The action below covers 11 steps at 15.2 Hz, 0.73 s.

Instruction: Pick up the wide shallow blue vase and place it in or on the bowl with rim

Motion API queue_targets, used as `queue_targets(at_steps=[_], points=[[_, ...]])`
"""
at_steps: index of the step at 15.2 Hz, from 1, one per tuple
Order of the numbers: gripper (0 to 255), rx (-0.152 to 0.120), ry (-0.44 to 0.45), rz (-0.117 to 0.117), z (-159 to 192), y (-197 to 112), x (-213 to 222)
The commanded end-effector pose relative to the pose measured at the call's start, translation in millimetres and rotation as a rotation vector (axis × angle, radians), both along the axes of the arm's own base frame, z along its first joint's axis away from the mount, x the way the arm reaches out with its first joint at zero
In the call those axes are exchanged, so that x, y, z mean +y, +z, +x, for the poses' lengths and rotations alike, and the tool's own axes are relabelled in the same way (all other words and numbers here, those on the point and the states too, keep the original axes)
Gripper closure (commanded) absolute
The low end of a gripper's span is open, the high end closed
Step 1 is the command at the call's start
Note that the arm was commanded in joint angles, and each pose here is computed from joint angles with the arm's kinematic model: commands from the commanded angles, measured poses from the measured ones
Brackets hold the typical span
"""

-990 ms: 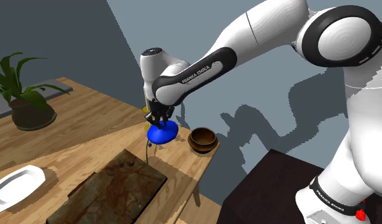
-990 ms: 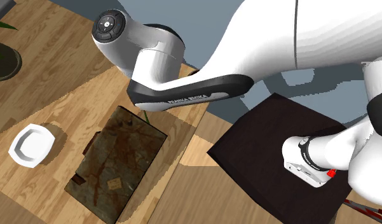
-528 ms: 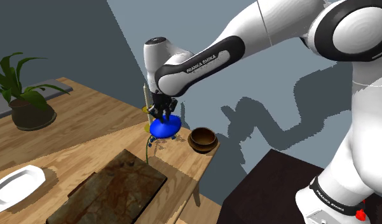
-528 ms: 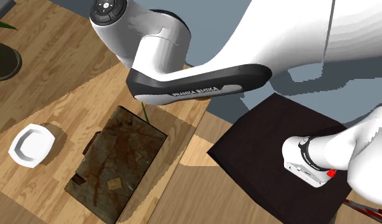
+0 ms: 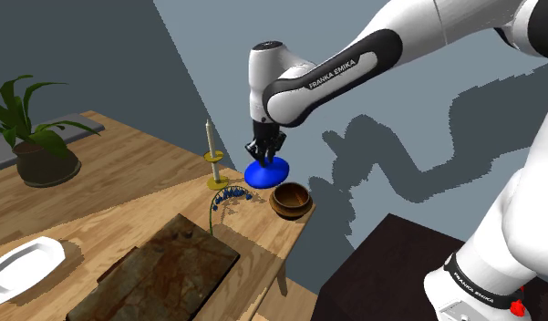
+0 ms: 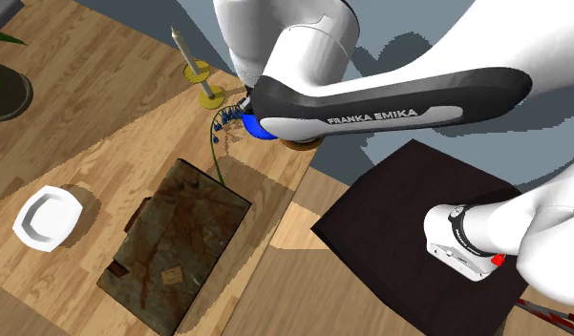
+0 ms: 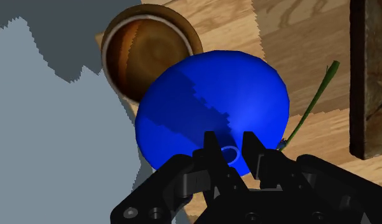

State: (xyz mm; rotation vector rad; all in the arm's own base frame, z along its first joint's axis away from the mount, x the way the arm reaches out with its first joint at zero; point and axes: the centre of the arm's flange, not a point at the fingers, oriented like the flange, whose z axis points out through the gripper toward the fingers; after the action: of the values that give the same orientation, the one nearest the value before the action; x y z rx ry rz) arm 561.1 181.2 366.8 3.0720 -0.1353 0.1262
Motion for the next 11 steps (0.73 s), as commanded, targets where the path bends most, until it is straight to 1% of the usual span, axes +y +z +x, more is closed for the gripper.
queue_targets(at_steps=[1, 7, 11], points=[[255, 0.000, 0.001, 0.000, -15, 5, -24], [255, 0.000, 0.001, 0.000, -53, 22, -93], [255, 0.000, 0.001, 0.000, -53, 1, -93]])
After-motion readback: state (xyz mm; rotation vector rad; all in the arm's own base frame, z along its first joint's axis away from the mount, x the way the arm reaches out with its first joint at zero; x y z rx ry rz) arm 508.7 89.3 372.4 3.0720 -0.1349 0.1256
